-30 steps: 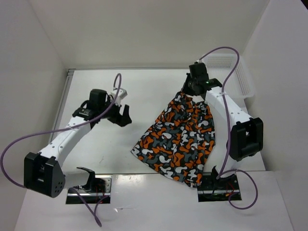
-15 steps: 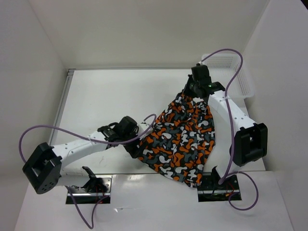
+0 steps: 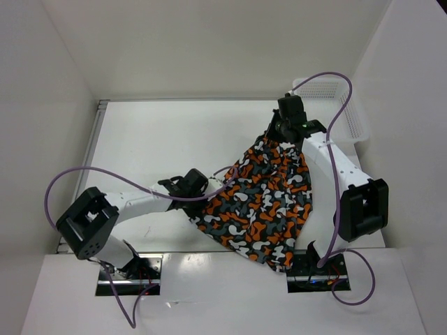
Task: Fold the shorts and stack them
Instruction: Flatten the shorts out
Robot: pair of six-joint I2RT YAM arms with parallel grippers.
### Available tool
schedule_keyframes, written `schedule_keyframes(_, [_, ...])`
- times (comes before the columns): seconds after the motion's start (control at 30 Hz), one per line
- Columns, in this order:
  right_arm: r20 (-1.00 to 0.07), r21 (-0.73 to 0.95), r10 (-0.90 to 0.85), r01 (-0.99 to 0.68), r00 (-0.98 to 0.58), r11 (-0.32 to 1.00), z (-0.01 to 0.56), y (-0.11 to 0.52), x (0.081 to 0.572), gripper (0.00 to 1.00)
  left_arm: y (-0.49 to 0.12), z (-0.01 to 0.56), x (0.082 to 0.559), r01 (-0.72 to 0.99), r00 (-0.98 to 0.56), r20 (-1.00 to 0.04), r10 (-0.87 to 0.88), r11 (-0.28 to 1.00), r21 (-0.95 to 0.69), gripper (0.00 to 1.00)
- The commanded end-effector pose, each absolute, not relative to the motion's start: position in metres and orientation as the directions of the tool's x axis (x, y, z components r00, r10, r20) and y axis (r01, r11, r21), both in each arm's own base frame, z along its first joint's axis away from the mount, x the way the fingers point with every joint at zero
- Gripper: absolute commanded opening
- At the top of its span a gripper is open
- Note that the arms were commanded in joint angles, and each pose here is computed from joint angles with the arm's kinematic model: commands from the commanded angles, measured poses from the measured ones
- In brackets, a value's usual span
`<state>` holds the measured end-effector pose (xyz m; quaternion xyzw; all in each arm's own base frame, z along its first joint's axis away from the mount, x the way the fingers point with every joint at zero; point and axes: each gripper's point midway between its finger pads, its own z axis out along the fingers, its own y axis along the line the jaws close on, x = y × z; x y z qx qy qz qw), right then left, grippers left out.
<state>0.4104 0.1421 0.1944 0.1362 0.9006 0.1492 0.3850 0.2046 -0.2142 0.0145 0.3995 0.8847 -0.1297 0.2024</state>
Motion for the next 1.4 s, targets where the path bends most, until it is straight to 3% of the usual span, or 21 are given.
schedule_keyframes(0.0, [-0.697,0.410,0.384,0.103,-0.605,0.906,0.221,0.142,0.414,0.00,-0.208,0.028,0.214,0.745,-0.605,-0.448,0.658,0.666,-0.026,0.00])
schedule_keyframes(0.1, [-0.701,0.414,0.386,0.099,-0.599,0.905,0.225,0.141,0.413,0.00,-0.193,0.063,0.231,0.696,-0.620,-0.487,0.616,0.718,0.022,0.00])
schedule_keyframes(0.2, [-0.714,0.414,0.382,0.086,-0.587,0.906,0.238,0.140,0.410,0.00,-0.174,0.132,0.268,0.599,-0.606,-0.612,0.507,0.798,0.067,0.00])
schedule_keyframes(0.23, [-0.732,0.419,0.381,0.068,-0.564,0.905,0.253,0.140,0.411,0.00,-0.174,0.178,0.284,0.569,-0.557,-0.699,0.448,0.819,0.072,0.00])
schedule_keyframes(0.4, [-0.760,0.454,0.387,0.000,-0.521,0.891,0.300,0.143,0.398,0.00,-0.137,0.298,0.328,0.445,-0.429,-0.867,0.252,0.895,0.040,0.00])
schedule_keyframes(0.6, [-0.812,0.491,0.400,-0.126,-0.424,0.862,0.377,0.144,0.370,0.00,-0.107,0.401,0.343,0.370,-0.237,-0.961,0.141,0.928,0.045,0.00])
schedule_keyframes(0.8, [-0.864,0.492,0.437,-0.232,-0.251,0.839,0.473,0.125,0.313,0.01,-0.075,0.519,0.303,0.281,0.024,-0.997,0.071,0.957,0.075,0.00])
schedule_keyframes(1.03, [-0.883,0.451,0.466,-0.376,-0.057,0.809,0.581,0.108,0.241,0.02,-0.048,0.632,0.221,0.208,0.315,-0.949,0.009,0.975,0.079,0.00])
schedule_keyframes(1.2, [-0.878,0.422,0.478,-0.453,0.011,0.785,0.614,0.104,0.204,0.02,-0.033,0.675,0.167,0.178,0.440,-0.898,-0.017,0.982,0.068,0.00])
schedule_keyframes(1.37, [-0.873,0.422,0.487,-0.477,0.014,0.771,0.617,0.105,0.193,0.02,-0.029,0.686,0.148,0.175,0.476,-0.879,-0.025,0.982,0.067,0.00])
